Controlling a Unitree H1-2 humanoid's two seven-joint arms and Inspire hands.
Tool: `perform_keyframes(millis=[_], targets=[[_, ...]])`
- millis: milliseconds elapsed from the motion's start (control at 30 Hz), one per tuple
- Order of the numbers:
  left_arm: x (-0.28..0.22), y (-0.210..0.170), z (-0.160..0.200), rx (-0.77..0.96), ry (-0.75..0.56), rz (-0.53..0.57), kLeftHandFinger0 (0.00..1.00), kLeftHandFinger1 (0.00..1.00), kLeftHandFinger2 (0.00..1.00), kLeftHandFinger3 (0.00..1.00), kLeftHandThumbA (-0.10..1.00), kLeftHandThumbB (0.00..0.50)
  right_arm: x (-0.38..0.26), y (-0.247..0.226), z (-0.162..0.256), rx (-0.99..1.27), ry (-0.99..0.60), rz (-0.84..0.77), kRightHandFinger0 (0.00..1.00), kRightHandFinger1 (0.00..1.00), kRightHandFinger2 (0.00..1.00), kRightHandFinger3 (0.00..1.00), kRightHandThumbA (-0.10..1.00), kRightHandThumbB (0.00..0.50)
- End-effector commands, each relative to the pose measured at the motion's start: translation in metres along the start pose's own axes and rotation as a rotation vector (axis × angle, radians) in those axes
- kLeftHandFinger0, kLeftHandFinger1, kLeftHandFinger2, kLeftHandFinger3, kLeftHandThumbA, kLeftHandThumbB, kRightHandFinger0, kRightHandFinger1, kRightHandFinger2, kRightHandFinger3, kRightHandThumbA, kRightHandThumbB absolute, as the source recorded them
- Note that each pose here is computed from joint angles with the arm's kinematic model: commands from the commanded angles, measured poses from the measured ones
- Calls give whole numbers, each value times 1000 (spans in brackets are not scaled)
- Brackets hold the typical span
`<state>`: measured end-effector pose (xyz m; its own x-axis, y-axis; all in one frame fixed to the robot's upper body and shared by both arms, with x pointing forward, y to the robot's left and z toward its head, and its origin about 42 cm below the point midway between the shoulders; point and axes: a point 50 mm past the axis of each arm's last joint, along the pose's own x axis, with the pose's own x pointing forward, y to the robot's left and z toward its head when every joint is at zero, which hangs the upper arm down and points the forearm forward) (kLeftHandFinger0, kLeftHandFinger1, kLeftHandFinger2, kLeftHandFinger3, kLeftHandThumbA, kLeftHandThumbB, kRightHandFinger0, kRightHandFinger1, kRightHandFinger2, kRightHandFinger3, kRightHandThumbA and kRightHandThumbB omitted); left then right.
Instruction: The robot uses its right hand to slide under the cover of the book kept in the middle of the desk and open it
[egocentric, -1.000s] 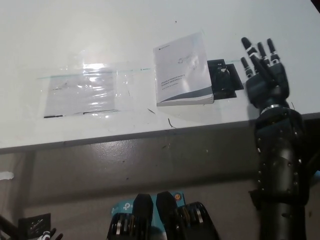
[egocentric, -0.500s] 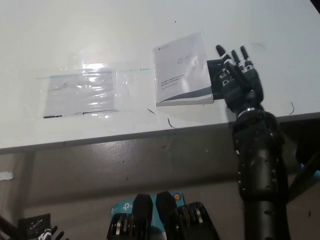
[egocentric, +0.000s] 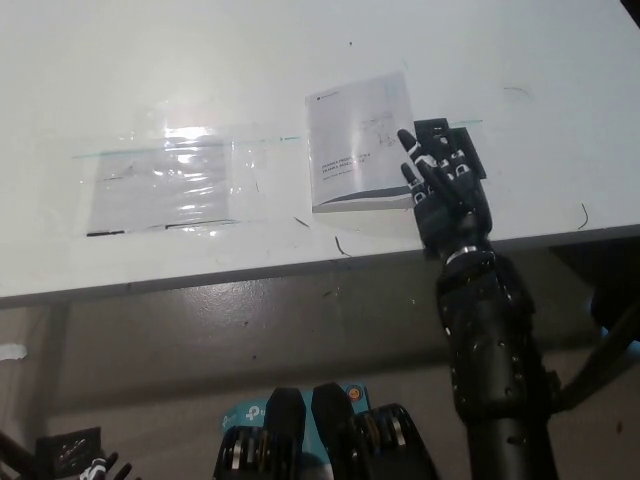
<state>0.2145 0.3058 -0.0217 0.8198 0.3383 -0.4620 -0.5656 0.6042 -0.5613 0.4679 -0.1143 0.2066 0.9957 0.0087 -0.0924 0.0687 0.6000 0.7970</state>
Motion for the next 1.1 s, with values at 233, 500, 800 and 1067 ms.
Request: perform_keyframes(millis=[233,500,800,1067], targets=[[-4,1,-2,-22,-8,-14,747,749,798,870,905,193,14,34,50,-52,-141,134,1000,1000,1000,1000,1000,304],[-4,2,-5,-32,-4,-3,746,739,785,851,895,174,18,48,80,-88,-205,157,1000,1000,1000,1000,1000,291],[-3,-3,-7,-41,1,-14,771,763,824,886,901,185,20,30,65,-47,-161,113,1000,1000,1000,1000,1000,292],[-4,-4,-10,-31,-3,-25,757,765,804,870,920,184,22,11,30,-23,-101,77,1000,1000,1000,1000,1000,272]])
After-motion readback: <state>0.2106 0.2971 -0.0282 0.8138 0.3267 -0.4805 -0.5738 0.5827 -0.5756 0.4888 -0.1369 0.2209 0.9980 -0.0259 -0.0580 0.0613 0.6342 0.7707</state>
